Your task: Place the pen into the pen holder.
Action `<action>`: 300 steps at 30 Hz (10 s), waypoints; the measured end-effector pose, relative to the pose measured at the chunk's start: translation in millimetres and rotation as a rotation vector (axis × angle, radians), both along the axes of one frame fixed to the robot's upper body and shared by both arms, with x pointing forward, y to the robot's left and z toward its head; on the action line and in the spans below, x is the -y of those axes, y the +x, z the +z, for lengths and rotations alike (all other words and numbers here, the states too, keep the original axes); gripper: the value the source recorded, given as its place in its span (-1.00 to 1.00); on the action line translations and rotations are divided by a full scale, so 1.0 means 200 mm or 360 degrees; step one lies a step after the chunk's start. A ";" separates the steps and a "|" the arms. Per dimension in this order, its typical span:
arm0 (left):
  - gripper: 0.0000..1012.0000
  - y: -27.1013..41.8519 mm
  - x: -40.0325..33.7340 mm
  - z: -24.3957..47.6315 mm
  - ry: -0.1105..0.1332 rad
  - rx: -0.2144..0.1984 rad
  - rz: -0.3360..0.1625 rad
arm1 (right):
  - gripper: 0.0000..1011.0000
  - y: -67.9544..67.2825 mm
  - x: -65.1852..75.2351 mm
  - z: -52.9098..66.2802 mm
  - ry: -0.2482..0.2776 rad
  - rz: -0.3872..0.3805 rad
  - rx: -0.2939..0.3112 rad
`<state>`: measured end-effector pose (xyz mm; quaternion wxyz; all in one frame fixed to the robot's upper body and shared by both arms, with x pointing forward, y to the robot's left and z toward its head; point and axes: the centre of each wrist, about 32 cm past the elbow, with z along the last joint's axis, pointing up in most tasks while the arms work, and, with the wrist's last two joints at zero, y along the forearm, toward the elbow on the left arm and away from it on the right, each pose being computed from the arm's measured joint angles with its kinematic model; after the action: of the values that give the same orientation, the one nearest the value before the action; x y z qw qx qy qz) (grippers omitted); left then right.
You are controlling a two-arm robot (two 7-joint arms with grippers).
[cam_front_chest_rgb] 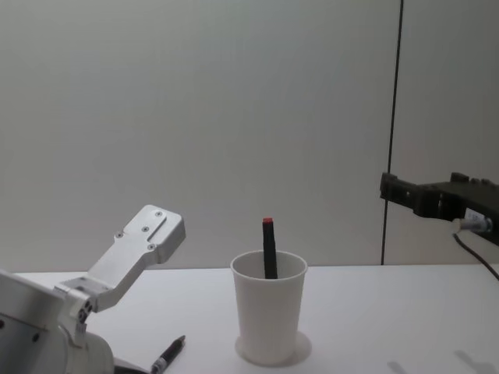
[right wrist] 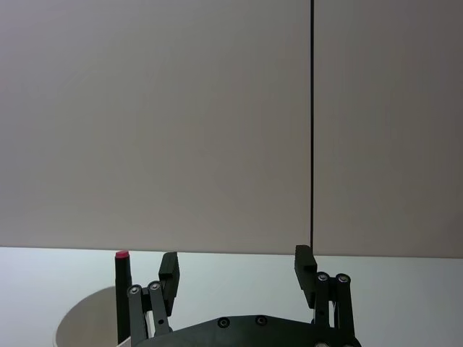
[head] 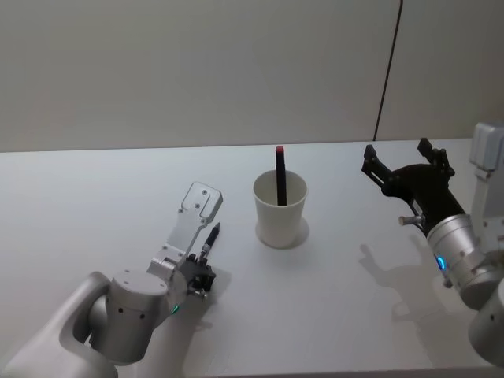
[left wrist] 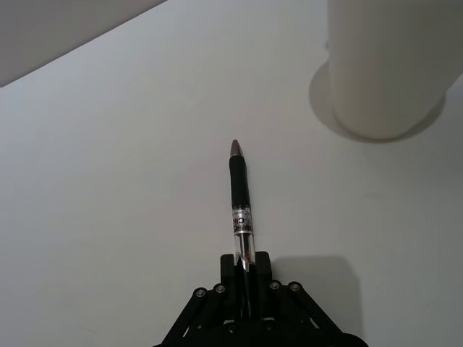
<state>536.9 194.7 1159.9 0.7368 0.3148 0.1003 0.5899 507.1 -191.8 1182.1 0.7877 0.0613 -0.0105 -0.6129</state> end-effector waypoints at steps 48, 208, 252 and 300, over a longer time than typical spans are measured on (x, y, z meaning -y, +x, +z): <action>-0.67 -0.149 -0.050 0.283 -0.0106 0.0997 -0.0141 | 0.98 0.00 0.00 0.00 0.0000 0.0000 0.0000; 0.53 0.079 -0.222 0.151 -0.0778 0.1601 -0.1221 | -0.79 0.07 -0.10 0.43 0.0602 0.1065 0.0190; 0.98 0.079 -0.222 0.151 -0.0778 0.1601 -0.1221 | -0.79 0.19 -0.21 0.16 0.0152 0.0476 0.0466; 0.98 0.079 -0.222 0.151 -0.0778 0.1601 -0.1221 | 0.66 0.35 -0.34 -0.11 -0.0018 0.0483 0.0286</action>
<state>552.8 239.2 1190.2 0.9010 -0.1602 -0.2431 0.3217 577.3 -124.7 1160.3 0.8673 0.1123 -0.0748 -0.4791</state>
